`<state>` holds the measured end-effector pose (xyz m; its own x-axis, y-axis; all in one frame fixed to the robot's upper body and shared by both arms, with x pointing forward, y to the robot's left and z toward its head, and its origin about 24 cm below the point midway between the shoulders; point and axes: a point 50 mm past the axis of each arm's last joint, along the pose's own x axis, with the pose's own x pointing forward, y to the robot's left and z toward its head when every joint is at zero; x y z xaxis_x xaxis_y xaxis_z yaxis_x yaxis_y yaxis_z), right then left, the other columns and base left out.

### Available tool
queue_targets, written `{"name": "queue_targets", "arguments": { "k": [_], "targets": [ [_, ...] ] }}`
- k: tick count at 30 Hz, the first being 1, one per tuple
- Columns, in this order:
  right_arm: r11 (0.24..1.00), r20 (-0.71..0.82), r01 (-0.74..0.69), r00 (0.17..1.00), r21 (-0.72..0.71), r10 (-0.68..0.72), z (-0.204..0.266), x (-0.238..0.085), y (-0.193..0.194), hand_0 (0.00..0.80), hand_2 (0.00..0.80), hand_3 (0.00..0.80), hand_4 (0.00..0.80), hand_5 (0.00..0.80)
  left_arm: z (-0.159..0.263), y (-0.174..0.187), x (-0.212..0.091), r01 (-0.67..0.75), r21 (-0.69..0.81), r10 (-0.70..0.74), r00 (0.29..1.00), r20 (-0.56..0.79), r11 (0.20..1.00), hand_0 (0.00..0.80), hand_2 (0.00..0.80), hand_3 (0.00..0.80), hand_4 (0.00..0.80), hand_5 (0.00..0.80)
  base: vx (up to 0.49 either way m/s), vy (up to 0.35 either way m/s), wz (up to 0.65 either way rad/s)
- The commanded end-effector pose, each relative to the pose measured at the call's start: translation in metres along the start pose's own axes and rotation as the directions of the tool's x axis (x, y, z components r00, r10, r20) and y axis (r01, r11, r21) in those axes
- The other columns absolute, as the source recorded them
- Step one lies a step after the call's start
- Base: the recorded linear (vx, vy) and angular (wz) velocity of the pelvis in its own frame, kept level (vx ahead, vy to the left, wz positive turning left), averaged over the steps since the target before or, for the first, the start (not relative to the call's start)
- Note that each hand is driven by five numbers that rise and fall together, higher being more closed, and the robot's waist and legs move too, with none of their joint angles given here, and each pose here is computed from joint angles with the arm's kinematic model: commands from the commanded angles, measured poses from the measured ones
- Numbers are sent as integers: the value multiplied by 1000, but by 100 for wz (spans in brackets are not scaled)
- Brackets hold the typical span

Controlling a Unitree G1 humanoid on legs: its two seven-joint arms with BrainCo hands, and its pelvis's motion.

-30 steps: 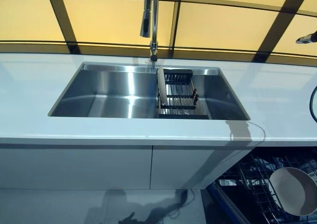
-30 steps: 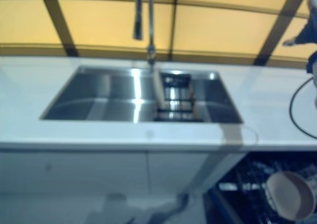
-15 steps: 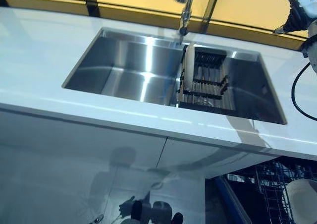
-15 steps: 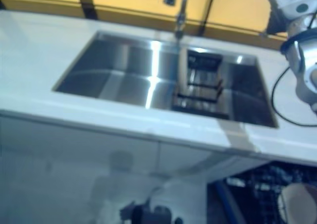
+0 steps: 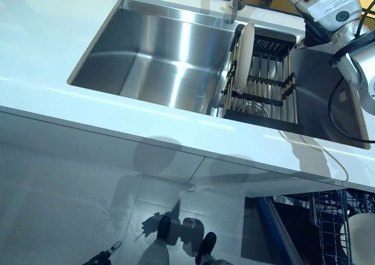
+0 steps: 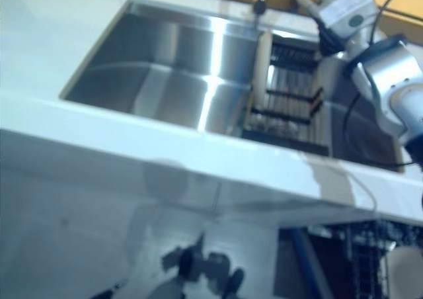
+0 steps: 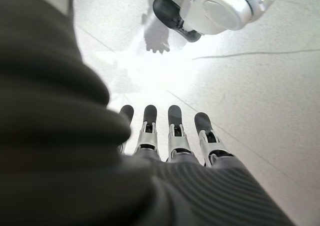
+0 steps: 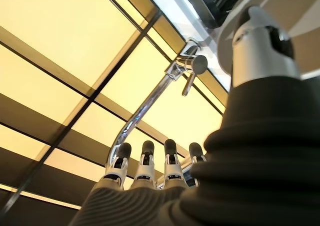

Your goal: Take plates into dishwasher

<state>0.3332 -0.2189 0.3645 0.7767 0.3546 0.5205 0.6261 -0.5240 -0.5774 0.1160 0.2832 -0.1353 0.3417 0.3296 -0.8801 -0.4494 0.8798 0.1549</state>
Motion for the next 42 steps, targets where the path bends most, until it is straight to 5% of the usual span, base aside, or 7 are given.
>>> {"name": "queue_targets", "arguments": {
  "k": [1,42],
  "targets": [
    [990,45,78,996,-121,-73,-2,10,-27,0,0,0,0,0,-1,13,-1,-33,14,33,999,1,999,0,0,0,0,0,0,0,0],
    [980,203,48,979,-195,-8,31,19,-29,0,0,0,0,0,-2,12,-1,10,-10,-10,1000,12,1000,0,0,0,0,0,0,0,0]
  ]
}}
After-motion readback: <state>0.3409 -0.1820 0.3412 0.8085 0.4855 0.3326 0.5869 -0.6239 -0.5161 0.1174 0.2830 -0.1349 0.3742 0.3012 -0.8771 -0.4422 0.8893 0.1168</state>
